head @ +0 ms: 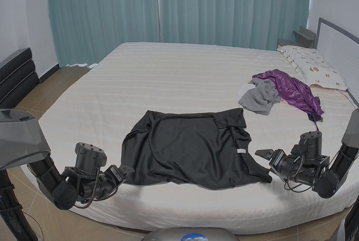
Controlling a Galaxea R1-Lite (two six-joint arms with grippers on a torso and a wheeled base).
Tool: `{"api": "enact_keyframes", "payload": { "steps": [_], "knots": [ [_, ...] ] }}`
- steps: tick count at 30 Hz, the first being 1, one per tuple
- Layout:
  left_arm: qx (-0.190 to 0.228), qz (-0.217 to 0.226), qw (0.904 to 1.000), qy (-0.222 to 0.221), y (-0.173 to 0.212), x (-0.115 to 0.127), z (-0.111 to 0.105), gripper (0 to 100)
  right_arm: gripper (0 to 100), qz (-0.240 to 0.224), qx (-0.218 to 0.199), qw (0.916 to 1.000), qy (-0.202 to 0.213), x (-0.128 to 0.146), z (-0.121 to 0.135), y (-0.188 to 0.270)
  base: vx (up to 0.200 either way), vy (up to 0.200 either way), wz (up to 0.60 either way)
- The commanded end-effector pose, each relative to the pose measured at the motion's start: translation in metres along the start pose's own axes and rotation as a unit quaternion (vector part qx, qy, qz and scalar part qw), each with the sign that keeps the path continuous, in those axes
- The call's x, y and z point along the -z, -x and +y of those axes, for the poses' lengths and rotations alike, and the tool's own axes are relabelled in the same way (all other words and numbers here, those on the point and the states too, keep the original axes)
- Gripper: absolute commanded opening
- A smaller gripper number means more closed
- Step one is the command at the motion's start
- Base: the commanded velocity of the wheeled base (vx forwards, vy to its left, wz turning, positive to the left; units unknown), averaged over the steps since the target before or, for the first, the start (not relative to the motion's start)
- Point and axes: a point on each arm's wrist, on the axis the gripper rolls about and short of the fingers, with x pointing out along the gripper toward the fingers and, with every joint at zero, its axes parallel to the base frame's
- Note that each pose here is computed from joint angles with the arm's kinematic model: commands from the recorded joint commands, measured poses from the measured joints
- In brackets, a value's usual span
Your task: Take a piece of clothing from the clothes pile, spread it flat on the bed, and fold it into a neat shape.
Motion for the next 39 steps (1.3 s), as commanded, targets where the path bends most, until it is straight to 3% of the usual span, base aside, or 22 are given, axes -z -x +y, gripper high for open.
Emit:
{"api": "enact_keyframes", "payload": {
  "steps": [1,17,18,31,39],
  "knots": [
    [-0.038,0.010,0.9992,-0.007,-0.018,0.007,0.012,100,100,0.001,0.001,1.0000,0.000,0.000,-0.001,0.000,0.000,0.000,0.00],
    [-0.054,-0.007,0.9985,0.006,-0.040,-0.002,0.015,100,100,0.005,0.006,1.0000,-0.001,0.002,-0.002,-0.002,0.000,0.000,0.00],
    [-0.054,-0.007,0.9985,0.006,-0.040,-0.002,0.015,0,100,0.005,0.006,1.0000,-0.001,0.002,-0.002,-0.002,0.000,0.000,0.00],
    [-0.035,-0.026,0.9990,0.010,-0.027,-0.011,0.007,0,100,0.004,0.005,1.0000,-0.001,0.001,-0.002,-0.002,0.000,0.000,0.00],
    [-0.014,-0.073,0.9972,0.002,-0.003,-0.031,-0.001,0,100,0.003,0.006,1.0000,0.002,0.001,-0.003,0.001,0.000,0.000,0.00]
  ]
}}
